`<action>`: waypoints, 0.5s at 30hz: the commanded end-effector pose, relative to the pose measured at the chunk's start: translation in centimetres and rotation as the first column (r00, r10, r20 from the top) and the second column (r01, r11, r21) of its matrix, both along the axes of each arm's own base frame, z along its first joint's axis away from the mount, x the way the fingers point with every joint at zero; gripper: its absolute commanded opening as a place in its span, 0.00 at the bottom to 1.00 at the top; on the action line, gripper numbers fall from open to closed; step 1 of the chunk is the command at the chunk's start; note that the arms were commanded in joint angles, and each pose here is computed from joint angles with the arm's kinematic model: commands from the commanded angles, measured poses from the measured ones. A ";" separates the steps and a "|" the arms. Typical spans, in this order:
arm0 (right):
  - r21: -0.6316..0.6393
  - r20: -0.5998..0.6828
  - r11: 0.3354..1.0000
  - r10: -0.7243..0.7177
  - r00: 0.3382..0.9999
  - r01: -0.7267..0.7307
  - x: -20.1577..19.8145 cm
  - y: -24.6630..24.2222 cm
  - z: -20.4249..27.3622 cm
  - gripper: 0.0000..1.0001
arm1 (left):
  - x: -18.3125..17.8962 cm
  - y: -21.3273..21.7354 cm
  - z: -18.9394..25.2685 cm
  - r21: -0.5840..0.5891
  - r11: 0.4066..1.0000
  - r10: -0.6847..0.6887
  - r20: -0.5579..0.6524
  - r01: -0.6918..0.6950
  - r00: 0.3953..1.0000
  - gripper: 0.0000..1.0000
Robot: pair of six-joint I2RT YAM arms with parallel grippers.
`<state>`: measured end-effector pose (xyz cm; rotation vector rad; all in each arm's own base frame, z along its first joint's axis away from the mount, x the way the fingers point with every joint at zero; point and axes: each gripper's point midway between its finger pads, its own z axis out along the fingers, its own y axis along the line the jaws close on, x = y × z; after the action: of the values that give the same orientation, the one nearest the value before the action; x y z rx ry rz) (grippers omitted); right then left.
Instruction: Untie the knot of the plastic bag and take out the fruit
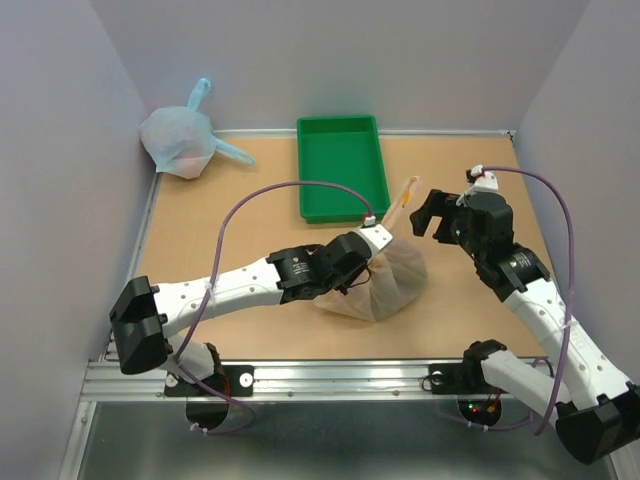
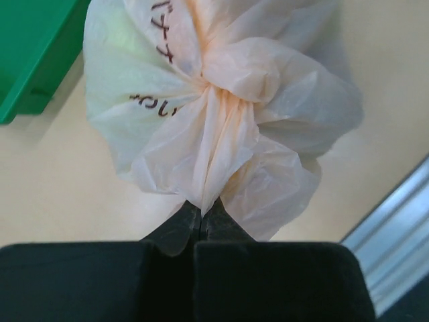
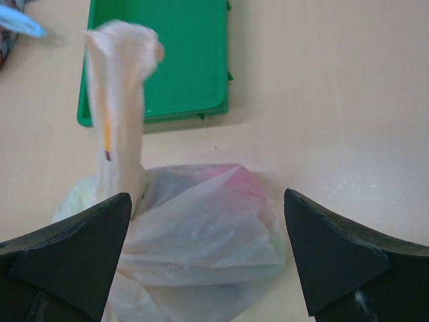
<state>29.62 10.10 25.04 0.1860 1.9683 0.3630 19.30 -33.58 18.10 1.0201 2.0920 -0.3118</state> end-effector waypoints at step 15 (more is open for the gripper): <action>0.045 -0.081 0.876 0.483 0.872 -0.481 -2.4 9.6 -3.7 0.99 | 1.8 3.4 4.8 -0.464 0.810 0.307 -0.187 -0.360 0.933 0.82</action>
<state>27.15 17.65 20.86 -0.1790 2.1430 0.6723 21.20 -29.66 19.12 0.5090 2.1009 -0.4642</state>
